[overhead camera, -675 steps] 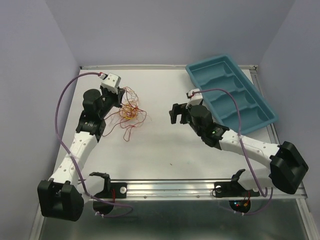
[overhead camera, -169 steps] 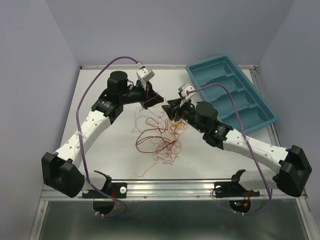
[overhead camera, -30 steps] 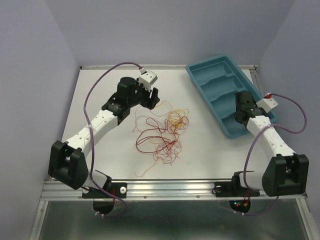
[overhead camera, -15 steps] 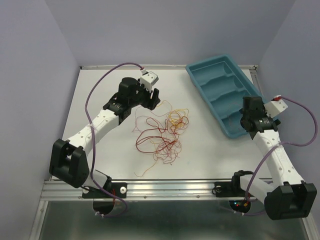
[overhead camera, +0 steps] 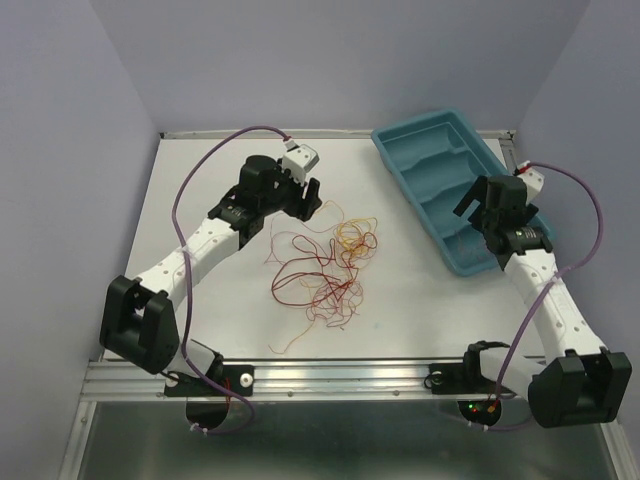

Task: Untangle the cables
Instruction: Place the cable in the bin.

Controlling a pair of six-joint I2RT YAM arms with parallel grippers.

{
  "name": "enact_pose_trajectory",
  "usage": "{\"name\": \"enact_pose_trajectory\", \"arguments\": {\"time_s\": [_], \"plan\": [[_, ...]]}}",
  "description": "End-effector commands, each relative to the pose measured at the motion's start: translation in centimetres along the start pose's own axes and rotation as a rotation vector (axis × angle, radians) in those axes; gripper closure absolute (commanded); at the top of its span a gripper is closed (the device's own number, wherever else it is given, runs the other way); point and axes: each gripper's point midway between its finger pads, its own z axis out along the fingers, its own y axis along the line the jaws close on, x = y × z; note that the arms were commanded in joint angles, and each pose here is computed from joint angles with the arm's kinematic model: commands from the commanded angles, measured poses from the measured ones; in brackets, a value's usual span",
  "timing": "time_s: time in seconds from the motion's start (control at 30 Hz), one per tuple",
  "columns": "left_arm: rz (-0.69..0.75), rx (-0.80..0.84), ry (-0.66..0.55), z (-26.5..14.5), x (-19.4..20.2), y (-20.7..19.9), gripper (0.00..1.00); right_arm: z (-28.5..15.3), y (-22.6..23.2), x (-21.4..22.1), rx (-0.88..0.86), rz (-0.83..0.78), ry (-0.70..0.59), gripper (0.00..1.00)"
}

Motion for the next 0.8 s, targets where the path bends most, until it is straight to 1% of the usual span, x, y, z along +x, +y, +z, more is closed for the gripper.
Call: {"name": "enact_pose_trajectory", "arguments": {"time_s": [0.0,0.37,0.43,0.47,0.63,0.73,0.77], "plan": [[0.027,0.009,-0.027,0.3,-1.2,-0.2,0.31,0.6,2.9,-2.7,-0.083,0.012,-0.039,0.0],[0.03,0.007,-0.014,0.7,-0.9,-0.1,0.31,4.1,2.0,-2.2,0.071,0.045,-0.028,0.0],[0.032,0.004,-0.013,0.8,-0.8,-0.1,0.31,4.3,1.4,-2.5,0.105,0.051,-0.049,0.02],[0.033,0.007,-0.016,0.7,-0.9,-0.2,0.31,4.5,1.2,-2.3,0.118,0.053,-0.05,0.05],[0.033,0.005,-0.017,0.6,-1.0,-0.2,0.31,4.7,0.4,-2.4,0.162,0.064,-0.074,0.07],[0.036,0.008,-0.016,0.6,-0.9,-0.3,0.31,4.9,0.0,-2.4,0.186,0.067,-0.084,0.29],[0.035,0.008,-0.016,0.6,-0.9,-0.3,0.31,4.9,-0.1,-2.3,0.193,0.071,-0.085,0.39]]}}
